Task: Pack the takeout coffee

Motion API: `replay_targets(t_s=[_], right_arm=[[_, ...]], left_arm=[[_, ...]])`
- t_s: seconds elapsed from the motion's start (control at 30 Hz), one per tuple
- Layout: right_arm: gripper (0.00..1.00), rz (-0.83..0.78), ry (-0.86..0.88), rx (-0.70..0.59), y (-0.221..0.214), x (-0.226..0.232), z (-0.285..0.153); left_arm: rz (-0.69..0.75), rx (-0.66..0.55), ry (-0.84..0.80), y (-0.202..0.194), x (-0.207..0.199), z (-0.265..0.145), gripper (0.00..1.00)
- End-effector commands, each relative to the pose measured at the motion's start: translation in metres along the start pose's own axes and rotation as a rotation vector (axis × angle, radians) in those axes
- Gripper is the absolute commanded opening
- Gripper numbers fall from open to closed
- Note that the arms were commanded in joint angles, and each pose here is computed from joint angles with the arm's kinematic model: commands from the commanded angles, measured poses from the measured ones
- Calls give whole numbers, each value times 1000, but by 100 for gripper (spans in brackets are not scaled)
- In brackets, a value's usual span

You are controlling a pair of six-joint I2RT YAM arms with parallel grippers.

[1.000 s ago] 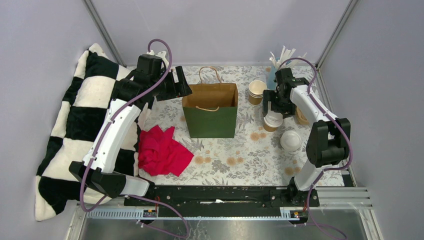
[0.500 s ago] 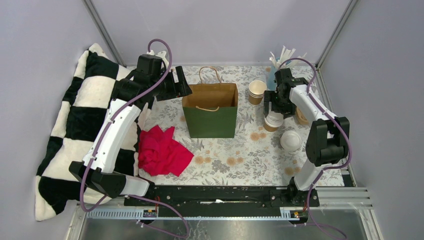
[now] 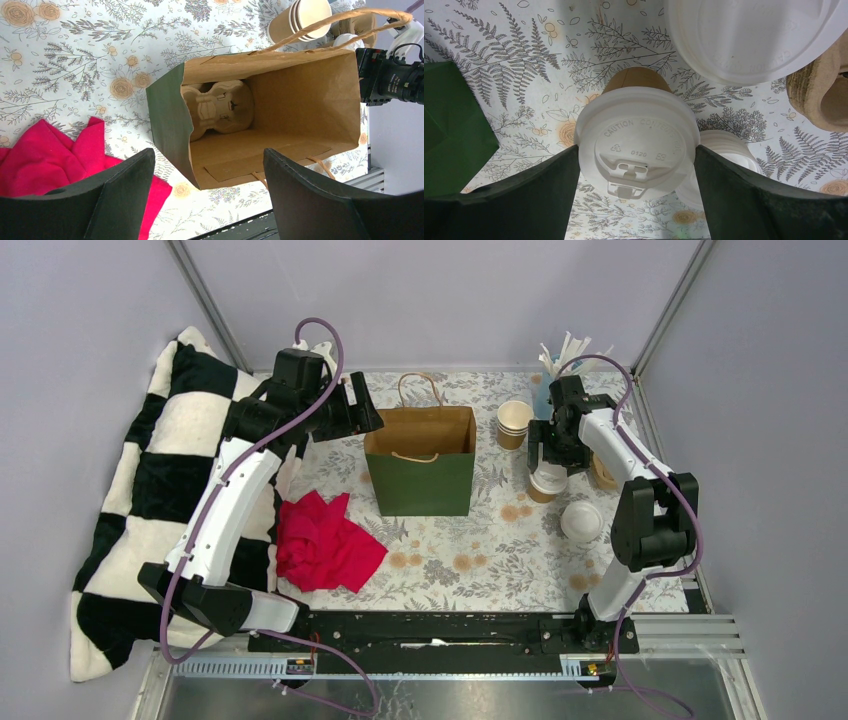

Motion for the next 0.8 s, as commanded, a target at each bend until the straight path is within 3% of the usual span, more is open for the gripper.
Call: replay_targets(t_s=[0.0, 0.4, 0.77], right_arm=[[87, -20, -14, -16, 5, 3, -2], [83, 5, 32, -92, 0, 1, -43], [81, -25, 172, -191, -3, 9, -90]], left_arm=[[16, -61, -14, 11, -1, -6, 83], [-88, -64, 63, 17, 14, -4, 83], [-40, -36, 4, 22, 8, 9, 74]])
Point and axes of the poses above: each gripper's point midway between its finger pads, its own z axis out along the fingers, its own x axis along the line the jaws close on, y = z × x, the point moved 3 cm from there along -z, back along the fingers, and after that the axes turned 14 degrees about z, right-handed, at the moved point
